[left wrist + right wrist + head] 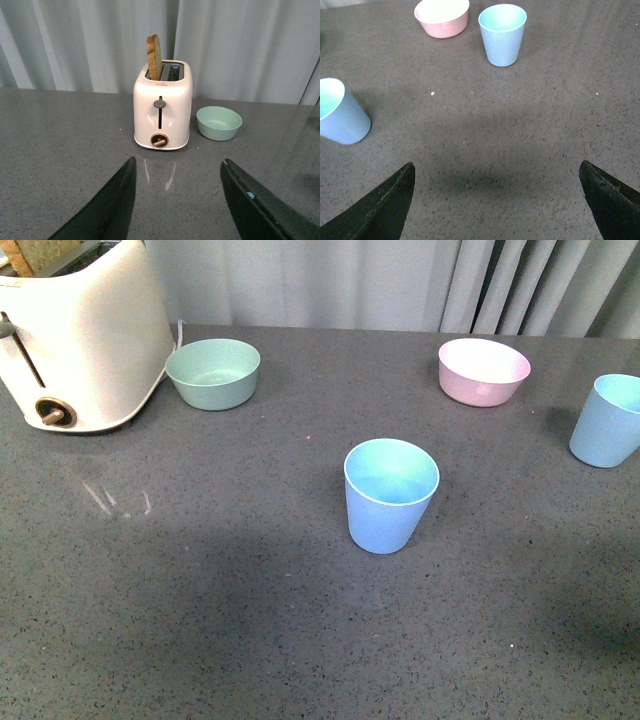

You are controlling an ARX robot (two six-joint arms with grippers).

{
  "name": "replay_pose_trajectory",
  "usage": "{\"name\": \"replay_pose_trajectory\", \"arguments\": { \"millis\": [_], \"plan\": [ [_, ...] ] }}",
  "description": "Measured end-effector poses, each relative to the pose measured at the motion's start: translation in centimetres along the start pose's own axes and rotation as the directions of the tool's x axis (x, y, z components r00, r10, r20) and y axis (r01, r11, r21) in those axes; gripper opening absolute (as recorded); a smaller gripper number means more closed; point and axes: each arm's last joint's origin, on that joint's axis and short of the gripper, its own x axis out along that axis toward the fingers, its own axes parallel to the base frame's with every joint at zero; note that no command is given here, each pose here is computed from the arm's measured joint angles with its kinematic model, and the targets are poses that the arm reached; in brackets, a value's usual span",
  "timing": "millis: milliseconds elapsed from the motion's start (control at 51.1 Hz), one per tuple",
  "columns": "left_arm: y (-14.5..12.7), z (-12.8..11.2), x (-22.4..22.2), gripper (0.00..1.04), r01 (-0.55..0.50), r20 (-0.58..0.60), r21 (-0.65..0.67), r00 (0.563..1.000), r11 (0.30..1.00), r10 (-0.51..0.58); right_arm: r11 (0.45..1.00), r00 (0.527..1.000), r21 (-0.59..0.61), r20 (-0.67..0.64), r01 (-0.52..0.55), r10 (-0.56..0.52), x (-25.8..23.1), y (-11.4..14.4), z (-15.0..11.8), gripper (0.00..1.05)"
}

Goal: Stack blue cups with both arms

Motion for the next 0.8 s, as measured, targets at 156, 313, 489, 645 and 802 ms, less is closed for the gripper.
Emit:
{"name": "replay_pose_trajectory", "arguments": {
  "millis": [156,313,489,645,802],
  "plan": [
    [0.0,0.0,0.0,0.86,0.000,0.000,0.000,1.000,1.000,0.000,0.996,0.998,-0.080,0.058,0.035,-0.031,3.9,-1.4,4.4,0.96],
    [0.0,0.0,0.0,0.96,0.000,0.000,0.002,1.000,1.000,0.000,0.981,0.999,-0.193,-0.027,-0.023,0.019,9.7,-1.8,6.8,0.96],
    [0.0,0.0,0.0,0.96,0.000,0.000,0.002,1.000,1.000,0.000,0.954,0.981,-0.294,-0.192,-0.068,0.011,18.2,-0.8,7.6,0.96],
    [0.0,0.0,0.0,0.96,0.000,0.000,0.002,1.000,1.000,0.000,0.934,0.971,-0.340,-0.239,-0.106,0.023,22.0,1.2,8.5,0.96],
    [0.0,0.0,0.0,0.96,0.000,0.000,0.002,1.000,1.000,0.000,0.924,0.965,-0.363,-0.261,-0.120,0.022,24.5,2.4,9.6,0.96]
  ]
}}
